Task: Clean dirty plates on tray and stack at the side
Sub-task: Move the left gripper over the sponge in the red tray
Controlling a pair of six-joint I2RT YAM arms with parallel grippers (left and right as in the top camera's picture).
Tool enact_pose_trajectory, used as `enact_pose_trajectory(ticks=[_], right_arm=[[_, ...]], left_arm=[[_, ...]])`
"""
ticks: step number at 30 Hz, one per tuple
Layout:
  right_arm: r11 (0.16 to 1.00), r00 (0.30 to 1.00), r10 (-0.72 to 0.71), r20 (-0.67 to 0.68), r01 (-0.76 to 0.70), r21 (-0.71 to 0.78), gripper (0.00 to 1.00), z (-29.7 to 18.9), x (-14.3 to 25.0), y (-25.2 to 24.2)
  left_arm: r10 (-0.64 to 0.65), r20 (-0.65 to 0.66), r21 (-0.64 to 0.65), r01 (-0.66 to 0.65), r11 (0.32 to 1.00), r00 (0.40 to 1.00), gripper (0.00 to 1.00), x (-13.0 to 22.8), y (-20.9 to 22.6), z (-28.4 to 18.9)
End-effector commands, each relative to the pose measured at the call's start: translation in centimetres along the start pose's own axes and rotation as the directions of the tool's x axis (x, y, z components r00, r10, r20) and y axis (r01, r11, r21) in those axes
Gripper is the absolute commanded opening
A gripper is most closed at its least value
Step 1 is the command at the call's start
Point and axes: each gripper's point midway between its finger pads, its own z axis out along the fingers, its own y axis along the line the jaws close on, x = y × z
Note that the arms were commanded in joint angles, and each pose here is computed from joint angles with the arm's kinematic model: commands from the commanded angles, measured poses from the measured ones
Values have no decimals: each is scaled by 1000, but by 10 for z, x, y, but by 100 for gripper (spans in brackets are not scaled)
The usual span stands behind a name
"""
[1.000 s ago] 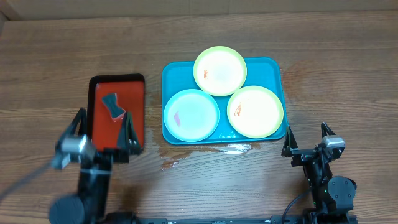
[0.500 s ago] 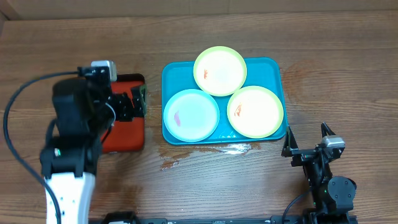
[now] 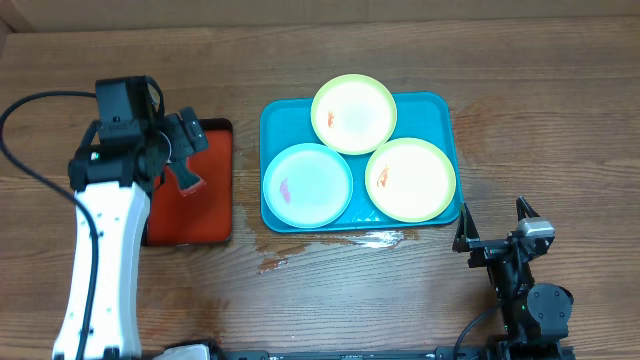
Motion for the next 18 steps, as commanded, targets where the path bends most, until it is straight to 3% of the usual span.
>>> enact_pose_trajectory(ticks=[1, 11, 18], right_arm=[[1000, 1000, 0, 5, 0, 13, 100, 0, 1, -3], [1000, 1000, 0, 5, 0, 13, 100, 0, 1, -3], [1000, 1000, 1, 5, -1, 13, 100, 0, 1, -3]], left_arm=[[-65, -21, -57, 64, 996, 998, 100, -3, 9, 26], [-97, -197, -47, 89, 995, 975, 100, 30, 0, 111], [-100, -221, -120, 75, 990, 970, 100, 42, 12, 141]])
